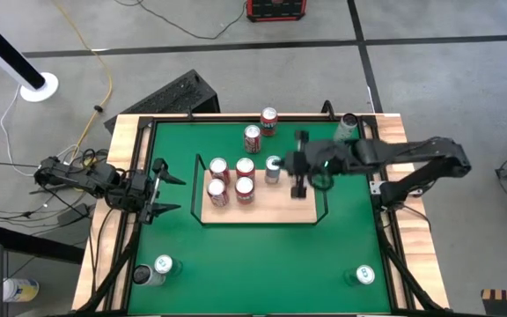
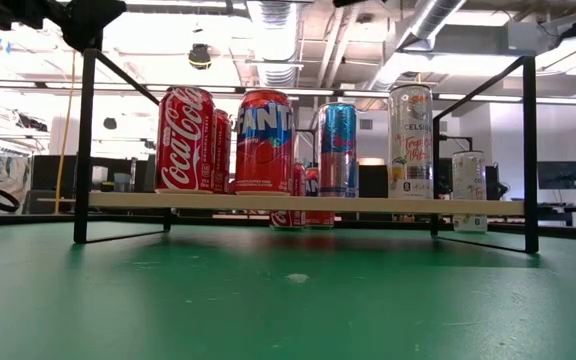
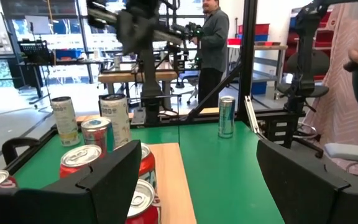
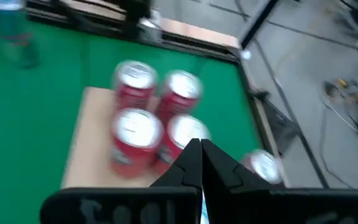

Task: Place canned beverage on shelf
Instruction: Put the left blue soda can on the shelf aligned with the other blue soda can

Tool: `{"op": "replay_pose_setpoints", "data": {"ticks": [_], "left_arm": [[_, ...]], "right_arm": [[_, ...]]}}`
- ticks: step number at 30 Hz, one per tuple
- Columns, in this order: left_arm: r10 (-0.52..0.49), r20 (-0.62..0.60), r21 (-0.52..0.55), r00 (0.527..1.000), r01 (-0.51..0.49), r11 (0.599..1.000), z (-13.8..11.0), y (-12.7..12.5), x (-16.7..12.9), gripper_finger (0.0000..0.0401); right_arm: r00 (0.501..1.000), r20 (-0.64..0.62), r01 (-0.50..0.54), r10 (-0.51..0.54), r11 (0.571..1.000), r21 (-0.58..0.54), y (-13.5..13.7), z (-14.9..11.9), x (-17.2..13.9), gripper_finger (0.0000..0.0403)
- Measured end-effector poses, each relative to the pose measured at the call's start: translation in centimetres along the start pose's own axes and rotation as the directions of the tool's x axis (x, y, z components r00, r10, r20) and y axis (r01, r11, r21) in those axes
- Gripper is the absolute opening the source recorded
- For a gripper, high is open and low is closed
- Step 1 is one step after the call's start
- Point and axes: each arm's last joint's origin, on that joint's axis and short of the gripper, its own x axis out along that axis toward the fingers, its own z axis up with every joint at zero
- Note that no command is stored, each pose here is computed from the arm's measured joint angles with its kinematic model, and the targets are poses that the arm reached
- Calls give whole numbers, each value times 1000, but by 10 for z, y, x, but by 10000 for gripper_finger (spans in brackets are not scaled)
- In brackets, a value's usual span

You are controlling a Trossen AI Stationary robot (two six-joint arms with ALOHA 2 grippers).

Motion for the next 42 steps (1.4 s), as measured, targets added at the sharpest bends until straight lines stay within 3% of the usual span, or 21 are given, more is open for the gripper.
{"op": "replay_pose_setpoints", "data": {"ticks": [7,15,22,30,36,42], "left_arm": [[0,-7,-9,1000,0,1000,-1,0,0,306],[6,-22,-18,1000,-6,1000,-2,0,0,306],[8,-74,-25,997,-10,1000,-7,0,0,306],[26,-80,-47,996,-30,998,-8,1,0,306],[27,-79,-46,997,-30,998,-8,1,0,306],[27,-73,-51,997,-30,998,-7,1,0,306]], "right_arm": [[996,-14,87,-86,990,107,-42,-10,-4,23],[988,-110,118,-107,987,106,-65,-25,-6,27],[988,-61,149,-138,961,234,-82,-44,-29,27],[996,-45,91,-81,948,306,-61,-62,-49,26],[993,58,-119,107,947,298,-13,-50,-60,25],[948,88,-316,304,929,191,47,-38,-55,25]]}}
